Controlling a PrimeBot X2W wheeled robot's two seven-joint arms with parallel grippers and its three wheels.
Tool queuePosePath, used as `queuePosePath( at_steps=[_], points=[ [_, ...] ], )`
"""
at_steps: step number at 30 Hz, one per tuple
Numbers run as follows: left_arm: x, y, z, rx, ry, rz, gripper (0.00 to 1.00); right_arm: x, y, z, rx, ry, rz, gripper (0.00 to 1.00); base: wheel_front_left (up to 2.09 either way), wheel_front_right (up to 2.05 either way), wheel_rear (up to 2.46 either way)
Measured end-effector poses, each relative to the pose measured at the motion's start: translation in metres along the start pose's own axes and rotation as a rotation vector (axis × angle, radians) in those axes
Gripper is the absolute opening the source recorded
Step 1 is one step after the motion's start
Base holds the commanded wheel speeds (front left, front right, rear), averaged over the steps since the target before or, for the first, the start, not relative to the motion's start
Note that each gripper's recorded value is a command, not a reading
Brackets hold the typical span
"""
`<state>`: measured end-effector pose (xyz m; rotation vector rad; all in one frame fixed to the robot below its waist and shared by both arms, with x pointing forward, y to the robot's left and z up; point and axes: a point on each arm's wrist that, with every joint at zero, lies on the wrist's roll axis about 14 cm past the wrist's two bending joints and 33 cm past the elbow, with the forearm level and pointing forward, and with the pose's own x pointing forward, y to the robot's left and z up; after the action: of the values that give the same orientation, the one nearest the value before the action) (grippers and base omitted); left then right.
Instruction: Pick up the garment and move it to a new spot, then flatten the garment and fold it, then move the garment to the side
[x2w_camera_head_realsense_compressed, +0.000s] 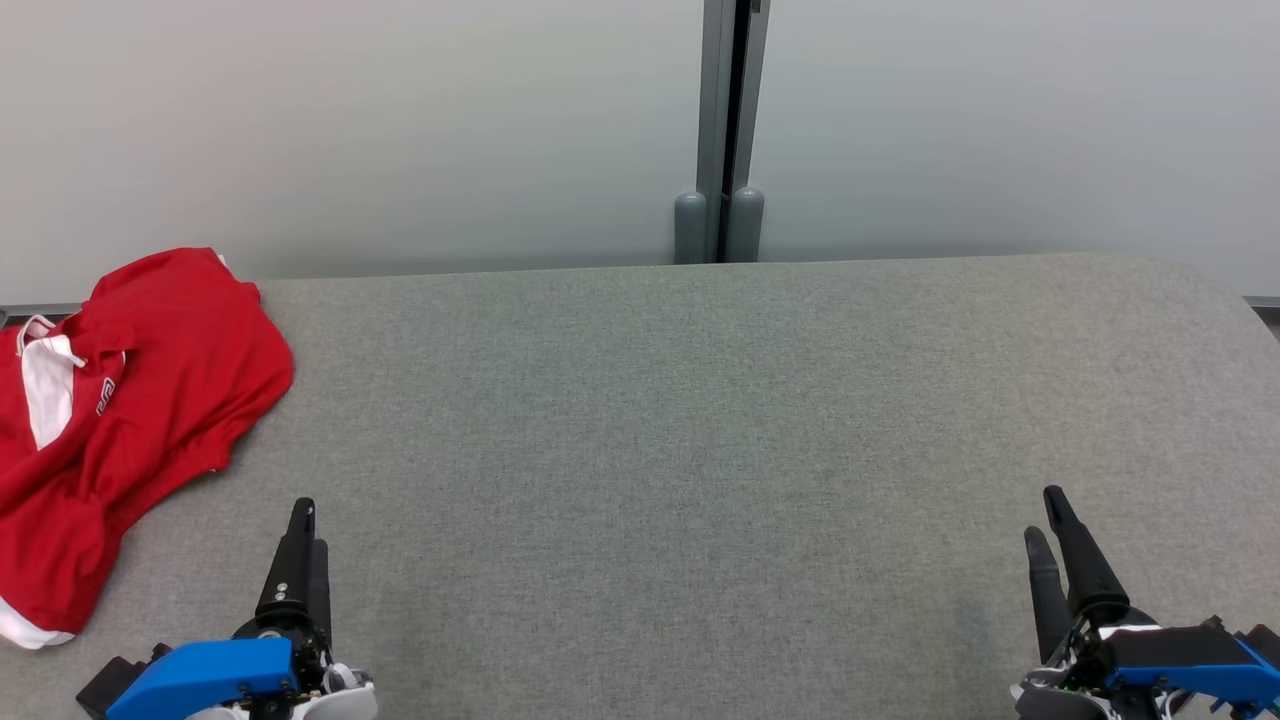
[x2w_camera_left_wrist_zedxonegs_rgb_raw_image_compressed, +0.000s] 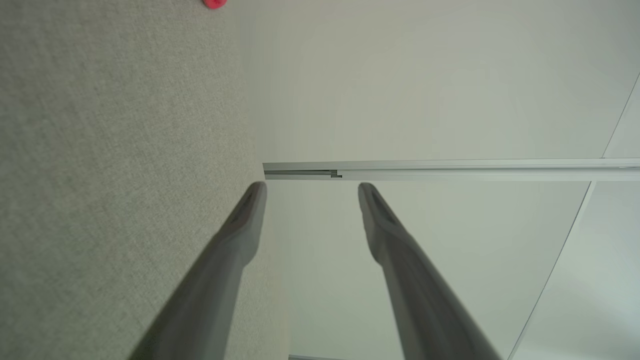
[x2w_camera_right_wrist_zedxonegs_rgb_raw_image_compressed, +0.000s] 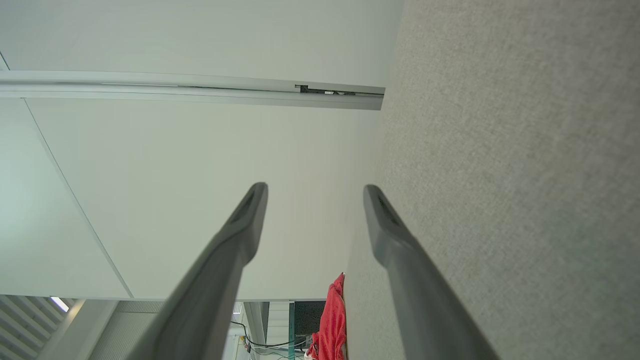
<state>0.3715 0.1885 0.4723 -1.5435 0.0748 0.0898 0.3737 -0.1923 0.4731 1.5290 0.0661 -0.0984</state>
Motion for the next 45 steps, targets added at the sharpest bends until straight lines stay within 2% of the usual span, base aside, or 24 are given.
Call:
queuePosePath(
  at_steps=[8, 22, 37, 45],
  points=[
    [0.001, -0.006, 0.002, 0.111, -0.020, -0.014, 1.00, 0.002, 0.012, 0.003, -0.136, -0.019, 0.036, 1.00, 0.00, 0.00, 0.00],
    [0.005, -0.025, -0.003, 0.402, -0.034, -0.045, 1.00, 0.002, 0.032, -0.004, -0.461, -0.027, 0.103, 1.00, 0.00, 0.00, 0.00],
    [0.003, -0.029, -0.020, 0.730, -0.014, -0.076, 1.00, 0.001, 0.020, -0.012, -0.736, -0.008, 0.087, 1.00, 0.00, 0.00, 0.00],
    [0.001, -0.026, -0.027, 0.868, -0.003, -0.084, 1.00, 0.000, 0.018, -0.021, -0.881, 0.014, 0.101, 1.00, 0.00, 0.00, 0.00]
  ],
)
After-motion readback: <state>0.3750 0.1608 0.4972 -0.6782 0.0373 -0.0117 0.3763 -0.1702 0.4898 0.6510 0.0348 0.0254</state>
